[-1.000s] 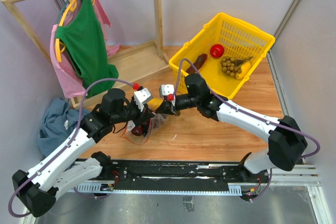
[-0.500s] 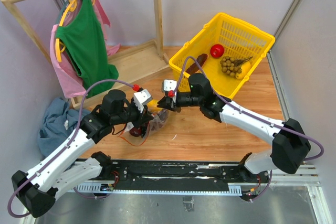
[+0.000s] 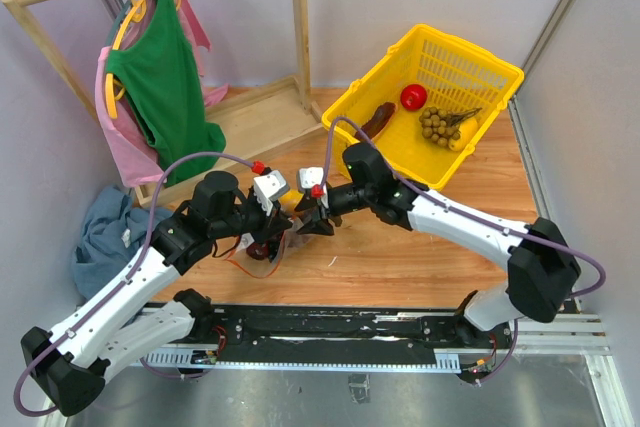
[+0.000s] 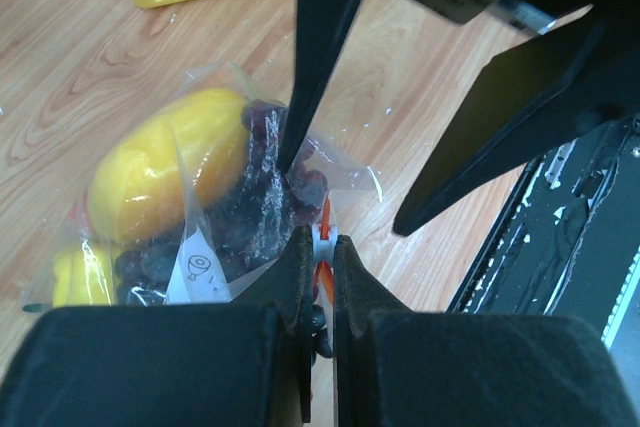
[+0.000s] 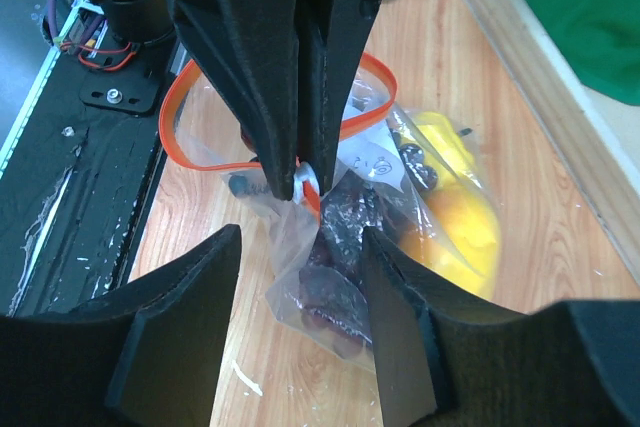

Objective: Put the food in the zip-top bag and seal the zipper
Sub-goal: Zip the zipper food storage bag at the center of the board.

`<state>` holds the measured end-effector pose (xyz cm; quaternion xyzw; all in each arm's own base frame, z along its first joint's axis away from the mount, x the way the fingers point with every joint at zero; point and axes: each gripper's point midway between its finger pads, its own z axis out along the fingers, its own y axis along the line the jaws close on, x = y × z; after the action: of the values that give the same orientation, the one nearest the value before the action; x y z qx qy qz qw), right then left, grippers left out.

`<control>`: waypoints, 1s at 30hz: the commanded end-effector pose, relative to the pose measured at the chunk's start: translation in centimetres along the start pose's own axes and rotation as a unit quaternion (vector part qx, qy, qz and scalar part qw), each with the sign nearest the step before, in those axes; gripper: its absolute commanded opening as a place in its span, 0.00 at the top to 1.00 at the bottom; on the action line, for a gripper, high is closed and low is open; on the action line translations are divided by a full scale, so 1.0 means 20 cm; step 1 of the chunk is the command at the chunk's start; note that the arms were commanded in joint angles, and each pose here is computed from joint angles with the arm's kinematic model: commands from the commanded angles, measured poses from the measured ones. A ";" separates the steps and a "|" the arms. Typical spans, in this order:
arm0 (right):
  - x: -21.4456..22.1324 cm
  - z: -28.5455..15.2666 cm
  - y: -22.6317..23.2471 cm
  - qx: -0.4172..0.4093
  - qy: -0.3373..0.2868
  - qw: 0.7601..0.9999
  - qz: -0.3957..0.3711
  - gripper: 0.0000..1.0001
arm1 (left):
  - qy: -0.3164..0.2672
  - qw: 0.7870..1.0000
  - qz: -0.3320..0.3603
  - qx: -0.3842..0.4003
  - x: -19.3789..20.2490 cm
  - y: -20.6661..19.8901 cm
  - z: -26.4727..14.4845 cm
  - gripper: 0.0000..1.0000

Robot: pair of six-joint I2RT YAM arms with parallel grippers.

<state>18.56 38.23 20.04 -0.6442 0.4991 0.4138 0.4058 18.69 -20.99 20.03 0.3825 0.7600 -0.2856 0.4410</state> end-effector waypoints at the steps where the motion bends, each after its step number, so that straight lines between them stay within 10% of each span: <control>1: -0.04 0.09 0.00 -0.024 -0.010 0.999 -0.019 0.51 | -0.038 0.999 0.024 0.011 -0.12 -0.02 -0.02 1.00; 8: -0.01 0.14 -0.04 -0.023 -0.006 0.999 -0.023 0.98 | -0.037 0.999 0.025 0.017 -0.11 -0.03 -0.02 1.00; 30: -0.21 -0.14 -0.28 0.144 -0.106 0.984 -0.013 0.99 | 0.010 0.999 -0.011 -0.038 -0.09 0.06 -0.04 0.98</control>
<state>21.07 38.50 21.09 -0.5829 0.5137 0.4166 0.4720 19.75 -21.43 22.18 0.3794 0.7540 -0.2811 0.4567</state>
